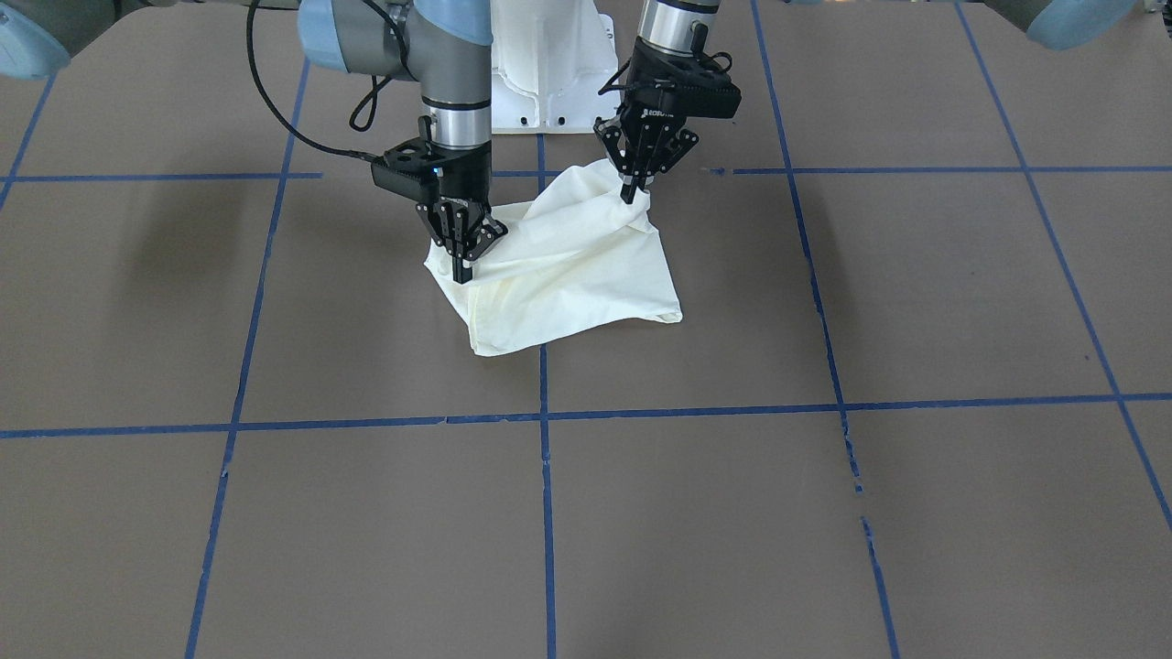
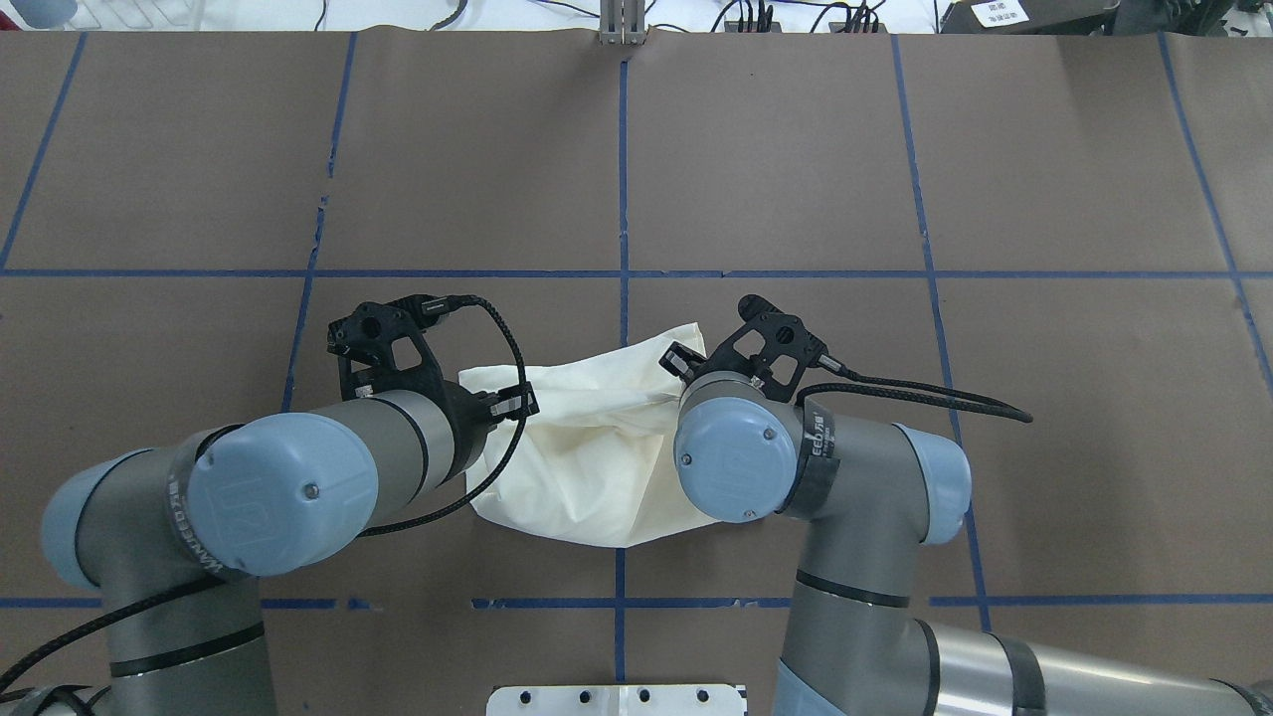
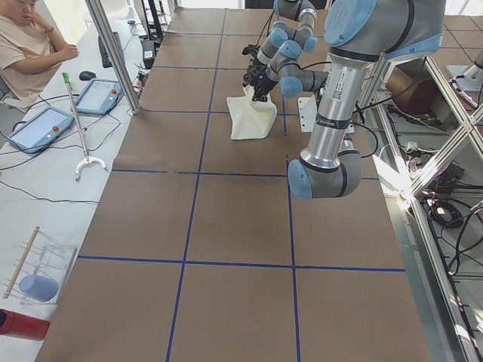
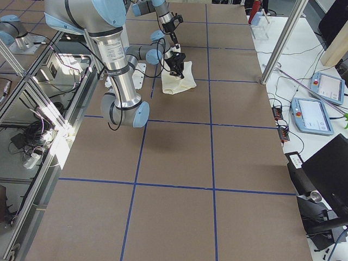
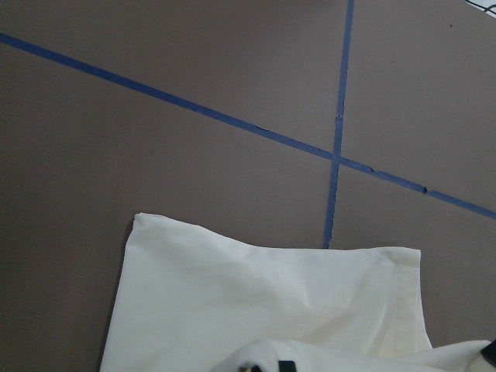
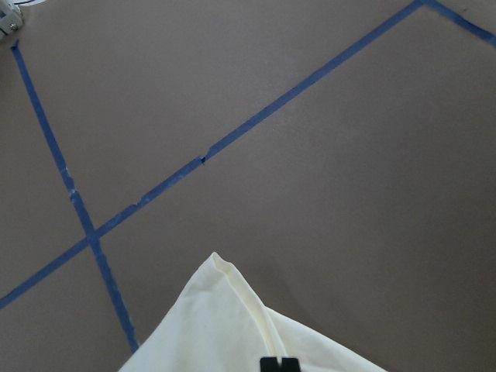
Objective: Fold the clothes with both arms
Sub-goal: 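Lift the near edge with both grippers and fold it away from the robot, then lower the folded bundle onto the table with both grippers, then open the right gripper and raise it away from the bundle, then move the left gripper to the bundle's near corner and push it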
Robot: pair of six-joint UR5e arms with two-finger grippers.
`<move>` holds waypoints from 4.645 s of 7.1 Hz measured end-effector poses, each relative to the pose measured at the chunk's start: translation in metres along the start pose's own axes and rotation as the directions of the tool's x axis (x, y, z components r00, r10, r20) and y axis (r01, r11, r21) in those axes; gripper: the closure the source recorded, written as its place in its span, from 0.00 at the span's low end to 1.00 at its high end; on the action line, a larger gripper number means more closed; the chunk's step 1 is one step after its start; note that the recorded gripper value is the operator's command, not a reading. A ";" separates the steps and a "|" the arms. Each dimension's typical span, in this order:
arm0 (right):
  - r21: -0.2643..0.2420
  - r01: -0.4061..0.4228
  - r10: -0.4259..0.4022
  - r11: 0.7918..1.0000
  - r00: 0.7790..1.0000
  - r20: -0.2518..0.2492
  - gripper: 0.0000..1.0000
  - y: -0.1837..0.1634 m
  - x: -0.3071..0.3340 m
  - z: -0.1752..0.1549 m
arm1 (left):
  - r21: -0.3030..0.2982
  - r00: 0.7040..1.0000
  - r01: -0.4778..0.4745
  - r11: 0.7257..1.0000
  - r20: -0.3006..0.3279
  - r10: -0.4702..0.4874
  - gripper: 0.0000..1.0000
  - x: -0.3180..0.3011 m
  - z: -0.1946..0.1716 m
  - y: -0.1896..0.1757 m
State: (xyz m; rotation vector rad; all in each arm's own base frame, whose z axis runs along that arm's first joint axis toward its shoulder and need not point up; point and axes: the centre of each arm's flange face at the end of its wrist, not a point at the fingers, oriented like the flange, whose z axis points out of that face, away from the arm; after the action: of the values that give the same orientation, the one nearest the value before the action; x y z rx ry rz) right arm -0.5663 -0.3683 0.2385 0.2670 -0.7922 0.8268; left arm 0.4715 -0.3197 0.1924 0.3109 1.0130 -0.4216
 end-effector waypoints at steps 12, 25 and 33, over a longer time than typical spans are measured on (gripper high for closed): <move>-0.097 0.363 -0.358 0.927 0.931 0.064 0.00 0.023 -0.010 -0.037 | -0.065 0.959 -0.280 0.958 -0.069 0.276 0.00 -0.008 -0.007 -0.051; -0.181 0.432 -0.432 0.884 0.901 0.038 0.00 -0.181 -0.083 0.045 | -0.025 0.921 -0.316 0.949 -0.250 0.300 0.00 -0.061 0.055 -0.030; -0.181 0.453 -0.450 0.873 0.891 0.058 0.00 -0.192 -0.048 0.033 | -0.065 0.790 -0.488 0.870 -0.456 0.409 0.00 -0.103 0.087 0.040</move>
State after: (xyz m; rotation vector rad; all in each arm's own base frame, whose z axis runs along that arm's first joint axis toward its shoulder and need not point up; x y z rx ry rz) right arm -0.4607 -0.5394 0.2421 0.2739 -0.7747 0.3030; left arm 0.5085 -0.3026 0.3273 0.4826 1.3538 0.1926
